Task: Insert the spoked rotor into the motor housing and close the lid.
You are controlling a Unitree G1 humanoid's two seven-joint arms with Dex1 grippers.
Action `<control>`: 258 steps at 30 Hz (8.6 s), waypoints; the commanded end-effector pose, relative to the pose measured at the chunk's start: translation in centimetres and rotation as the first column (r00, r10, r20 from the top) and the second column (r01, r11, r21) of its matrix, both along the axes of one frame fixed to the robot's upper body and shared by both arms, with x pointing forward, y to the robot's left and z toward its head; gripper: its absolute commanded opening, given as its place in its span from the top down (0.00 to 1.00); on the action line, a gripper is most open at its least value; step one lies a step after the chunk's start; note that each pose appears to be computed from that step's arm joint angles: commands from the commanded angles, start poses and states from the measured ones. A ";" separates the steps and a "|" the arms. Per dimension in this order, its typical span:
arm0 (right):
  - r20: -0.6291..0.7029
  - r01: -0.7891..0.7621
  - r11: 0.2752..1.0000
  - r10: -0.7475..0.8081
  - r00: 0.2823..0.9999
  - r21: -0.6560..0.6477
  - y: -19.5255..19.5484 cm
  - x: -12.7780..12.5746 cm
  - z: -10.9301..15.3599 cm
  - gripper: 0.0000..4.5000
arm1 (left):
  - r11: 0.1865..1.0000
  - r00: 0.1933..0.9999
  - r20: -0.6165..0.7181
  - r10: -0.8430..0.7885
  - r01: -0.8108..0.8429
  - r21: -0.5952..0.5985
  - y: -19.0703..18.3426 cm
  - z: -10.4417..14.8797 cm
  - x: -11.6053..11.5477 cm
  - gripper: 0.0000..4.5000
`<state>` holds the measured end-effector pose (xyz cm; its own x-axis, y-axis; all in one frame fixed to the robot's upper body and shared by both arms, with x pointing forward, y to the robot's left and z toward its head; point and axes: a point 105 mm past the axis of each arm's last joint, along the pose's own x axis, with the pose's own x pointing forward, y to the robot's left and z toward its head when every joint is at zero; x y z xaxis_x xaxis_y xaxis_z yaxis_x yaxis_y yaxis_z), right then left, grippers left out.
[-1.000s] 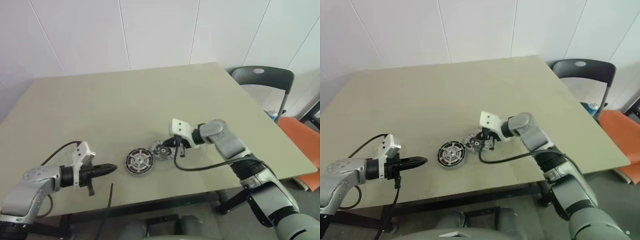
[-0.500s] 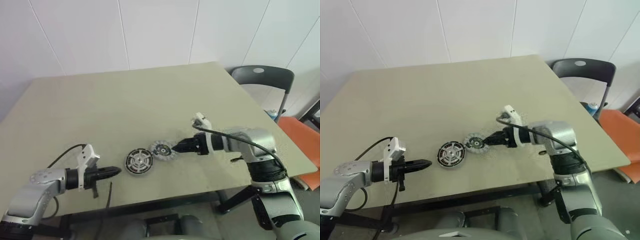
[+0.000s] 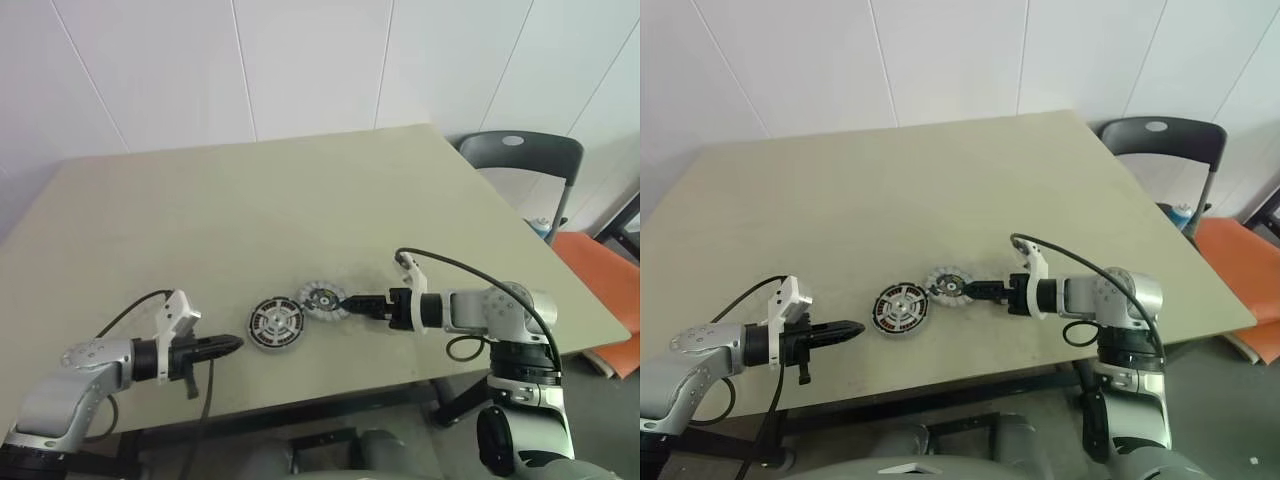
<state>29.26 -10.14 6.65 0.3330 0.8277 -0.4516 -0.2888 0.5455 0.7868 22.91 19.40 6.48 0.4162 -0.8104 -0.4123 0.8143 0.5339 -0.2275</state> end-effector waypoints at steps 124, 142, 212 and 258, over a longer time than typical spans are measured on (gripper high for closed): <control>0.592 -0.534 0.845 0.416 0.690 0.029 6.9 -3.6 7.7 0.30 | 0.996 0.998 0.048 0.042 -0.046 0.079 1.0 -0.6 1.8 1.00; 0.758 -0.539 0.718 0.620 0.205 -0.441 10.6 0.0 6.7 0.18 | 0.998 0.991 0.119 0.066 -0.068 0.017 1.1 1.5 1.3 1.00; 0.665 -0.630 0.643 0.701 0.256 -0.436 12.3 -0.2 1.5 0.27 | 0.995 0.974 0.208 0.092 -0.084 -0.049 0.4 -0.2 -3.1 1.00; 0.523 -0.419 0.589 0.807 0.272 -0.691 10.8 2.3 -2.8 0.27 | 0.997 0.985 0.162 0.063 -0.054 -0.055 -1.2 -0.4 -3.2 1.00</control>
